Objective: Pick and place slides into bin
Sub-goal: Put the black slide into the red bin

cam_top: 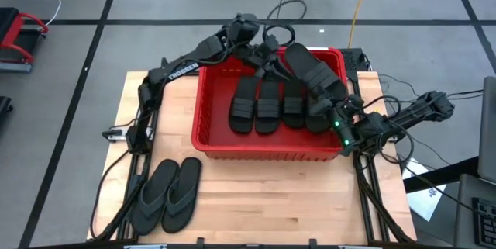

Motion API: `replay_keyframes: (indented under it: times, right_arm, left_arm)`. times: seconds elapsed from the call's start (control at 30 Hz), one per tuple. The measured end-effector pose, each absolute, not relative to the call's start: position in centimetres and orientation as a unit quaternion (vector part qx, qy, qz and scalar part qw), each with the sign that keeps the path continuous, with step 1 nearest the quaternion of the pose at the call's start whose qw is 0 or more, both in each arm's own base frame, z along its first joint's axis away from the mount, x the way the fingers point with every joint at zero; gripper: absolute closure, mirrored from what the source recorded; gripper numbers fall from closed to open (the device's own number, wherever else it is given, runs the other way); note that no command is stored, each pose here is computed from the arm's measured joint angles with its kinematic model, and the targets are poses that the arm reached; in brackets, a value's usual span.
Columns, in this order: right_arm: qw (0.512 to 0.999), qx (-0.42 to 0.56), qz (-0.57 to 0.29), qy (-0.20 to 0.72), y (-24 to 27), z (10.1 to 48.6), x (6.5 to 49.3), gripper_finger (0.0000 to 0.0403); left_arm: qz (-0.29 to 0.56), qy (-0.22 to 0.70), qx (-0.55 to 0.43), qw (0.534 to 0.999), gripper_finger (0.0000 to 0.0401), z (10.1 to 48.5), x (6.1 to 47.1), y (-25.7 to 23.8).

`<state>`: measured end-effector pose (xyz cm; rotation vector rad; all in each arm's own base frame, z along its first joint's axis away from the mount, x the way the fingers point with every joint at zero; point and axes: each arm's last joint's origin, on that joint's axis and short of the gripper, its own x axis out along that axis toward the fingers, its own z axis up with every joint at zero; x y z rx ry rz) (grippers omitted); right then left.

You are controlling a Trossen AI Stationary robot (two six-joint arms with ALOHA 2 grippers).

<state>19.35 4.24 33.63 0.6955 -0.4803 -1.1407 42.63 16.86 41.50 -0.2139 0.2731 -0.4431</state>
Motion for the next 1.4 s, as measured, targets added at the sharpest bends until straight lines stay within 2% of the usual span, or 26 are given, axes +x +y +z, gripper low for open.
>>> replay_keyframes:
  times: [0.13, 0.2, 0.43, 0.6, 0.87, 1.0, 1.2, 1.4]
  right_arm:
    - [0.75, 0.338, -0.518, -0.234, 4.2, 33.6, 19.4, 0.0399]
    - [0.747, 0.345, -0.516, -0.238, 4.2, 33.6, 19.4, 0.0399]
    - [0.733, 0.374, -0.497, -0.277, 3.5, 33.6, 19.7, 0.0399]
    - [0.761, 0.37, -0.446, -0.291, 3.4, 33.5, 20.4, 0.0399]
    - [0.779, 0.358, -0.435, -0.275, 3.8, 33.1, 20.6, 0.0399]
    - [0.791, 0.355, -0.416, -0.276, 3.8, 33.2, 20.7, 0.0399]
    - [0.8, 0.35, -0.401, -0.276, 3.9, 33.2, 20.8, 0.0399]
    - [0.812, 0.343, -0.376, -0.285, 3.4, 33.4, 21.0, 0.04]
  left_arm:
    - [-0.112, 0.214, 0.061, 0.969, 0.0283, 40.6, 41.6, 16.4]
    - [-0.078, 0.241, 0.109, 0.961, 0.0283, 40.8, 41.2, 16.1]
    - [-0.134, 0.19, 0.133, 0.963, 0.0283, 42.1, 41.6, 13.7]
    - [-0.137, 0.183, 0.093, 0.969, 0.0283, 42.2, 42.1, 12.8]
    - [-0.118, 0.137, 0.082, 0.98, 0.0283, 43.8, 41.8, 13.1]
    - [-0.105, 0.147, 0.06, 0.982, 0.0283, 43.6, 41.4, 14.2]
    - [-0.142, 0.143, 0.013, 0.979, 0.0283, 43.6, 41.0, 14.9]
    - [-0.157, 0.154, 0.017, 0.975, 0.0283, 43.3, 41.1, 14.3]
